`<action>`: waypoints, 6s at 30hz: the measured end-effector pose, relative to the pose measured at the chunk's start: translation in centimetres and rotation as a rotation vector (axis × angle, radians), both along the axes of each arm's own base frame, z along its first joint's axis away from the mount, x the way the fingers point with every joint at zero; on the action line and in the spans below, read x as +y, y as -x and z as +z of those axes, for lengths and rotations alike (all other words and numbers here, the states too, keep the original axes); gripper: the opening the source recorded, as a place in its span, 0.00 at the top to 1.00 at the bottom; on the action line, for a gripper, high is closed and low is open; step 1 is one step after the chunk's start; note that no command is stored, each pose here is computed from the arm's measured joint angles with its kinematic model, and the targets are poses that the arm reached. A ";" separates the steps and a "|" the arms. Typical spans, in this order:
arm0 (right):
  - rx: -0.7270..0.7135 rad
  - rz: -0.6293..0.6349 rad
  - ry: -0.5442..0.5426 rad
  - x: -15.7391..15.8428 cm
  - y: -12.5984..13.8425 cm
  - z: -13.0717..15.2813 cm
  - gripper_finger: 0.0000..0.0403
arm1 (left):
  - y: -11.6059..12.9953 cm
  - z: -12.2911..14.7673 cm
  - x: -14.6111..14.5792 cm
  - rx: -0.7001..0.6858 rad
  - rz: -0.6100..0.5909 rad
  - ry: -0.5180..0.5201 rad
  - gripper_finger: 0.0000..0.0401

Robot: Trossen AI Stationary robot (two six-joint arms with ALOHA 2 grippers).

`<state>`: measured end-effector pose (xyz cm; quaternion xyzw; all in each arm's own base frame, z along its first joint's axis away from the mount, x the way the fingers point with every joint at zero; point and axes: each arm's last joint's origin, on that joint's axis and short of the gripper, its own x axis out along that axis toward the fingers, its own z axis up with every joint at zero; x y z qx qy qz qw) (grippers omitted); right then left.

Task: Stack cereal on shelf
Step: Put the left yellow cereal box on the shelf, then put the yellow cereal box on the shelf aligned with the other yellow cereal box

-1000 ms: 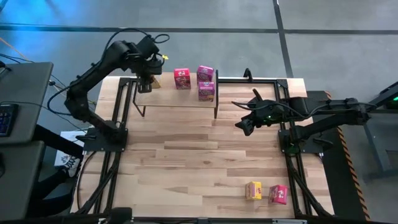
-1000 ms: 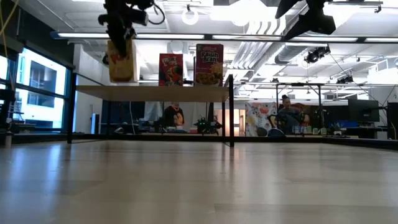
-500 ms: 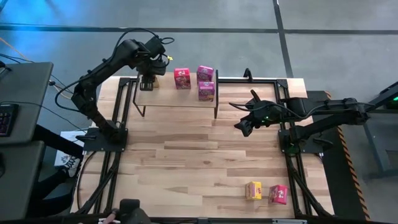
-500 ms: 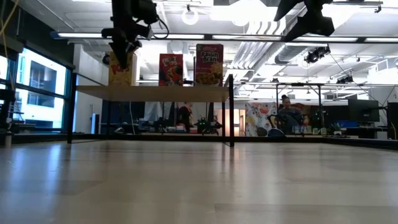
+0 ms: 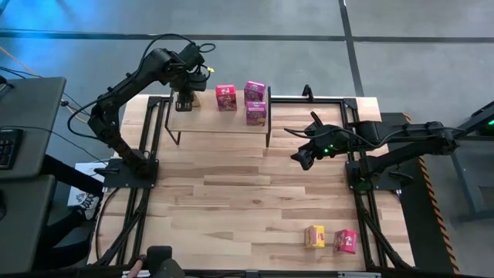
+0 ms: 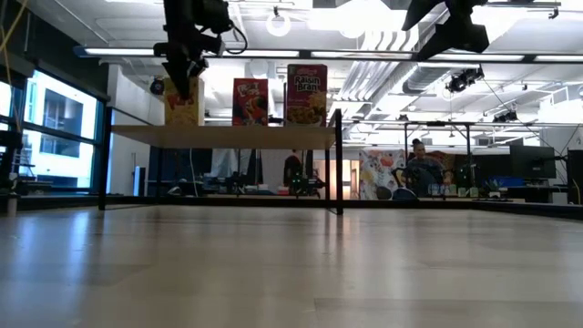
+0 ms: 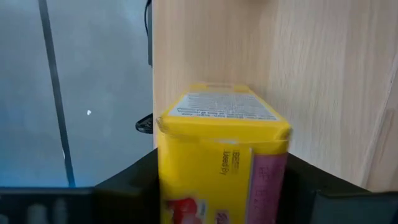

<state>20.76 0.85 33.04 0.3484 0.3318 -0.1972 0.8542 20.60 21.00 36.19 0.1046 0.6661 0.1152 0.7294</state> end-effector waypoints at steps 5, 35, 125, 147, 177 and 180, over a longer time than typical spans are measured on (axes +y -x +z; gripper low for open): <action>0.000 0.000 0.000 0.0 0.0 0.0 0.36 | 0.1 0.2 -0.1 -0.015 0.016 -0.008 0.41; -0.002 0.055 -0.007 0.1 0.2 0.1 0.36 | 6.2 8.8 -7.7 -0.479 0.164 -0.263 0.37; 0.567 -0.419 -0.594 20.2 1.4 -10.4 0.56 | 6.5 -0.2 -18.9 -1.714 0.240 0.585 0.38; 0.122 0.084 -0.540 15.8 -1.5 -4.1 0.81 | -3.4 -6.2 -24.5 -1.298 0.020 0.851 0.38; -0.126 0.337 -0.349 13.1 -7.1 -4.3 0.82 | -17.5 -13.3 -31.5 -0.930 -0.078 1.047 0.38; -0.140 0.351 -0.326 13.1 -7.2 -4.2 0.82 | -17.4 -13.2 -31.7 -0.924 -0.089 1.059 0.38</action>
